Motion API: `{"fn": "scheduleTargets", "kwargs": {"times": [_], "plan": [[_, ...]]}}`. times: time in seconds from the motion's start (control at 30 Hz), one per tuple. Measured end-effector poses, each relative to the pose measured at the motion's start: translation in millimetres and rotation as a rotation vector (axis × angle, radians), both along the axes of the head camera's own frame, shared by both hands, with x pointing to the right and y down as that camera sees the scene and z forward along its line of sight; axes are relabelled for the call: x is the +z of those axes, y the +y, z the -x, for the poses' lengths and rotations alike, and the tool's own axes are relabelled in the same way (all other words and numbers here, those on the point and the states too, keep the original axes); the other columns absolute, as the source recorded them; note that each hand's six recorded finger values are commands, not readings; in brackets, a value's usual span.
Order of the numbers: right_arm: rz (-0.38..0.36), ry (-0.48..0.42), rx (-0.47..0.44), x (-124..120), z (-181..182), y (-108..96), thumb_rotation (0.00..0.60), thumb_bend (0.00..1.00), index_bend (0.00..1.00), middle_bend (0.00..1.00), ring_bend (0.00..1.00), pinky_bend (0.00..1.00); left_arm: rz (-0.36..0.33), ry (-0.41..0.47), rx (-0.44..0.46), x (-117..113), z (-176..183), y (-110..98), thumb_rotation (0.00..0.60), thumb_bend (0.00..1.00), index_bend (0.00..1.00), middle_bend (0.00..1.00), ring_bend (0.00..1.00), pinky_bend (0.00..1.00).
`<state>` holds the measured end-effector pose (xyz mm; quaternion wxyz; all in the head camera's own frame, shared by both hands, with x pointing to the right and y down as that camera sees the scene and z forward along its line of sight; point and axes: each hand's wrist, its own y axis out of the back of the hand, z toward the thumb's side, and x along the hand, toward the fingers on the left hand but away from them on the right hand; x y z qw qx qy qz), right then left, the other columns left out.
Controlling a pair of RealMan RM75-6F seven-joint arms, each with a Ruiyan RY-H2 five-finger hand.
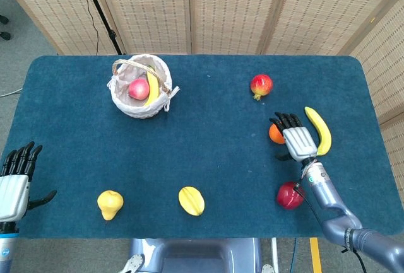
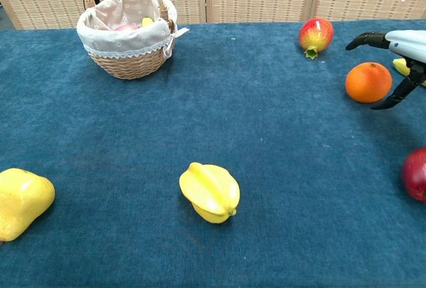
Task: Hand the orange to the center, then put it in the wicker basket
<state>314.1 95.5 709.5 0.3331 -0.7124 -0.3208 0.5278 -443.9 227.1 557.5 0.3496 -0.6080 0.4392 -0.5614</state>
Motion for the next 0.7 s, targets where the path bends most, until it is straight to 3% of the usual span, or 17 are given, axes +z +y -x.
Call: {"fn": "scheduleTargets", "kwargs": {"times": [0.3, 0.37, 0.5, 0.6, 0.7], "plan": [[0.048, 0.03, 0.035, 32.4, -7.9, -17.4, 0.6, 0.0, 0.16, 0.06, 0.04, 0.07, 0.004, 0.004, 0.0, 0.6, -0.7, 0.1, 0.6, 0.0, 0.0, 0.0, 0.0, 0.0], [0.056, 0.022, 0.05, 37.9, -7.8, -19.7, 0.6, 0.0, 0.23, 0.14, 0.12, 0.17, 0.005, 0.004, -0.002, 1.0, -0.2, -0.2, 0.6, 0.0, 0.0, 0.0, 0.0, 0.0], [0.034, -0.001, 0.069, 40.7, -5.9, -22.1, 0.6, 0.0, 0.6, 0.5, 0.49, 0.55, 0.01, 0.006, -0.003, 2.6, 0.1, -0.6, 0.6, 0.0, 0.0, 0.0, 0.0, 0.0], [0.003, -0.007, 0.072, 40.2, -4.6, -22.5, 0.6, 0.03, 0.72, 0.62, 0.61, 0.68, 0.011, 0.006, -0.003, 2.9, 0.2, -0.8, 0.6, 0.0, 0.0, 0.0, 0.0, 0.0], [-0.003, -0.009, 0.076, 40.3, -5.9, -21.2, 0.6, 0.07, 0.73, 0.64, 0.64, 0.71, 0.009, 0.009, -0.005, 2.5, 0.5, -0.9, 0.6, 0.0, 0.0, 0.0, 0.0, 0.0]]}}
